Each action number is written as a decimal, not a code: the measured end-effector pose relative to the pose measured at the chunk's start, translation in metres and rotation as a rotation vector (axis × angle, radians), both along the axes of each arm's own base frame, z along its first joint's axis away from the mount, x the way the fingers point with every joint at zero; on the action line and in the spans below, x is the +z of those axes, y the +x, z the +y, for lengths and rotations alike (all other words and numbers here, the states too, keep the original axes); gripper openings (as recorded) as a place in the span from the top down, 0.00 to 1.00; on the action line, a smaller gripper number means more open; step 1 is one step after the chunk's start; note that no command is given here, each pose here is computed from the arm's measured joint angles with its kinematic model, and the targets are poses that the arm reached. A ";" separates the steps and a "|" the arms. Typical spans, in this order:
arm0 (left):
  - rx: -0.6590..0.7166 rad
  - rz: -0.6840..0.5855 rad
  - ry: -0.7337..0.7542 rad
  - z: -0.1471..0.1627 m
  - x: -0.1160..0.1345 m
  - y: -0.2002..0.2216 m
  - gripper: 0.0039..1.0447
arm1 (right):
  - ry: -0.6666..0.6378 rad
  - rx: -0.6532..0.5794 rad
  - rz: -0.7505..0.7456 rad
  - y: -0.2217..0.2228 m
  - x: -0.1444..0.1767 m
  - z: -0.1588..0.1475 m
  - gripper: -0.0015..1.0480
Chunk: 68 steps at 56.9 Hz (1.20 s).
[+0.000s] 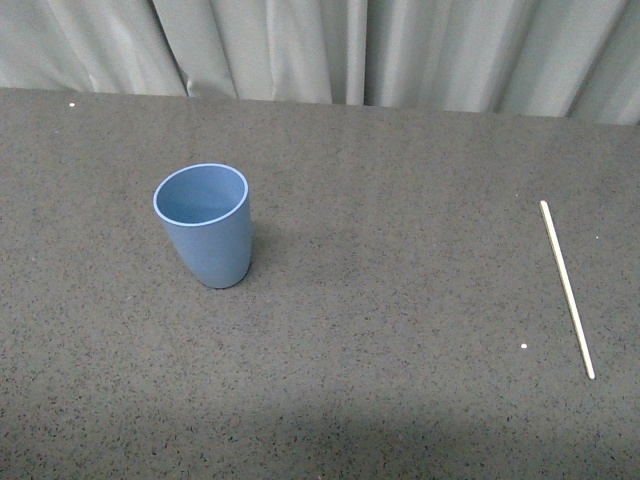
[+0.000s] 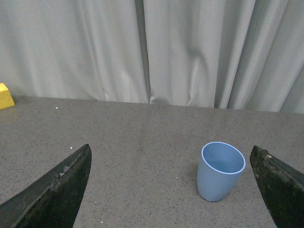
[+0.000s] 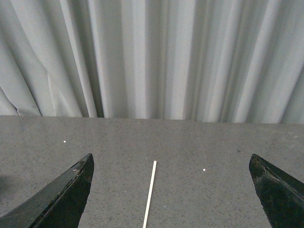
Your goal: Transfer chopsticks to blue cup
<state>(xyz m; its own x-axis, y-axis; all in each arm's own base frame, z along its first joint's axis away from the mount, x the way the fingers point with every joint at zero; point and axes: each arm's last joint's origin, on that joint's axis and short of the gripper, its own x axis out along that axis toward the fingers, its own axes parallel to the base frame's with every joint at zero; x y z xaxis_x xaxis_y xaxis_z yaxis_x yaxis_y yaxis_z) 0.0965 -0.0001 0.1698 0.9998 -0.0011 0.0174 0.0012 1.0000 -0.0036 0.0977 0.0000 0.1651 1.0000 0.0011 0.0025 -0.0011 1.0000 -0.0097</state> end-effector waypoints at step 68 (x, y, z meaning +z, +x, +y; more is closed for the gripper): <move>0.000 0.000 0.000 0.000 0.000 0.000 0.06 | 0.000 0.000 0.000 0.000 0.000 0.000 0.09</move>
